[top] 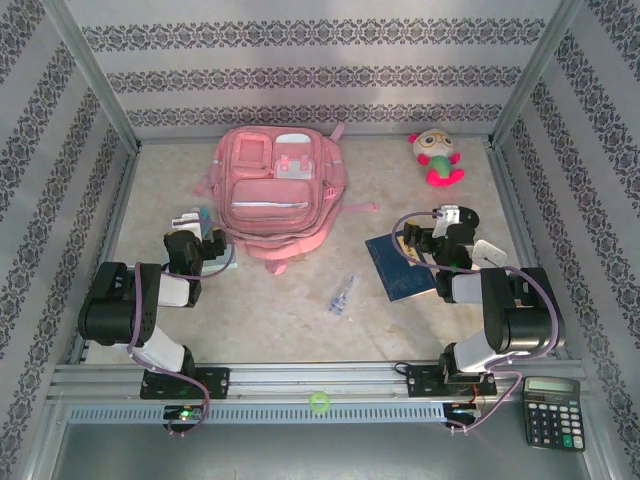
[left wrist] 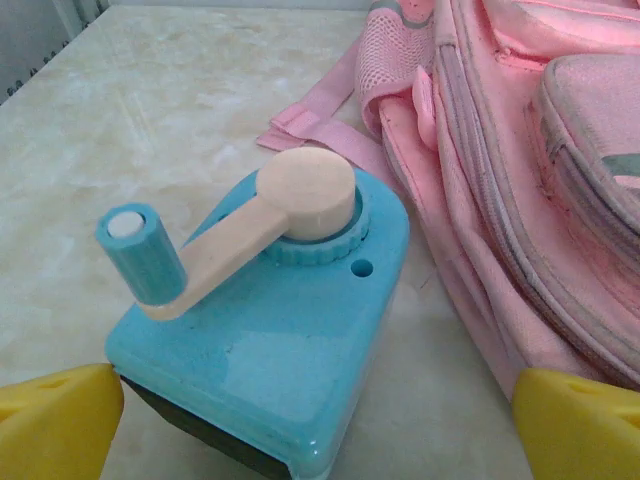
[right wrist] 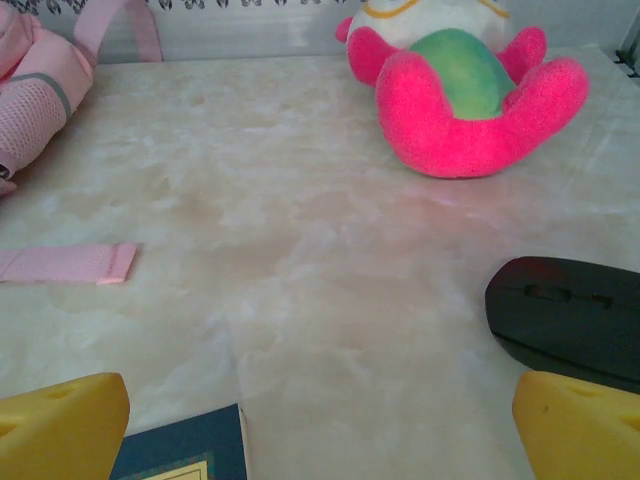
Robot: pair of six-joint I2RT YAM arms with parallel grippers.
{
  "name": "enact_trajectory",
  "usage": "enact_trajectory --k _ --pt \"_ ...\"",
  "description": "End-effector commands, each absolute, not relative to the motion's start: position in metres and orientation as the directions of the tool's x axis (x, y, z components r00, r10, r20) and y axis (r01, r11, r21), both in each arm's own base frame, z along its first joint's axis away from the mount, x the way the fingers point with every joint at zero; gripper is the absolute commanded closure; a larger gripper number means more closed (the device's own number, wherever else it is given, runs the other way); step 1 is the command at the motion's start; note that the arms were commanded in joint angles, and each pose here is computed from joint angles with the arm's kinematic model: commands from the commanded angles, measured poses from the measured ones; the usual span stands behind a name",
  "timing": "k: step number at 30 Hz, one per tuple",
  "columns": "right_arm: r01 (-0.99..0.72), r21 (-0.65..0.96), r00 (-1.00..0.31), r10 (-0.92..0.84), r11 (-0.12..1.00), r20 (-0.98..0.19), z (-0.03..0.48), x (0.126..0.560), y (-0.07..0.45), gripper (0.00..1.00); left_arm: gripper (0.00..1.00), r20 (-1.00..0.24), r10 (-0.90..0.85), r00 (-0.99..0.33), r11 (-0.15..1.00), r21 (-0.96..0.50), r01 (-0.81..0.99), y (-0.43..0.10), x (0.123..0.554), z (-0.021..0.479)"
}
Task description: Pack books, pencil case, and school supplies into a backpack
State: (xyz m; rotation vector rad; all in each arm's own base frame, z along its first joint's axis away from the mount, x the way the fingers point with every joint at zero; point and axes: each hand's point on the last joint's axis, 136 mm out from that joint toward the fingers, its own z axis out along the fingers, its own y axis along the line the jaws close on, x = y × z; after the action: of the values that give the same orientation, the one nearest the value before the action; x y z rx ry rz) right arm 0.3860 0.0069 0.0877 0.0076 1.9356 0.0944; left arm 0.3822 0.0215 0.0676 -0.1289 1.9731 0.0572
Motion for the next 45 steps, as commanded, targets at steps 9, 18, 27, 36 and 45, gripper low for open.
enact_trajectory --k 9,18,27,36,45 --pt "-0.058 0.049 -0.286 0.031 0.997 -0.958 0.108 0.398 0.009 0.02 0.01 -0.951 -0.015 -0.309 0.999 -0.001 -0.044 0.007 0.397 0.09" --pt "-0.057 0.052 -0.287 0.033 0.997 -0.957 0.107 0.398 0.009 0.02 0.01 -0.942 0.0 -0.334 1.0 0.0 0.0 0.0 0.401 0.088" --pt "-0.047 0.052 -0.286 0.036 0.998 -0.958 0.109 0.399 0.008 0.02 0.01 -0.943 0.002 -0.332 1.0 -0.001 0.009 -0.001 0.402 0.09" --pt "-0.028 0.123 -0.359 0.105 0.992 -0.927 0.193 0.386 0.035 0.02 0.05 -0.929 -0.091 -0.359 0.994 -0.108 0.026 -0.011 0.415 0.186" --pt "-0.214 0.269 -0.558 0.108 0.939 -0.823 0.232 0.387 0.187 0.02 0.28 -0.717 -0.268 -0.644 0.929 -0.37 0.025 -0.044 0.438 0.182"
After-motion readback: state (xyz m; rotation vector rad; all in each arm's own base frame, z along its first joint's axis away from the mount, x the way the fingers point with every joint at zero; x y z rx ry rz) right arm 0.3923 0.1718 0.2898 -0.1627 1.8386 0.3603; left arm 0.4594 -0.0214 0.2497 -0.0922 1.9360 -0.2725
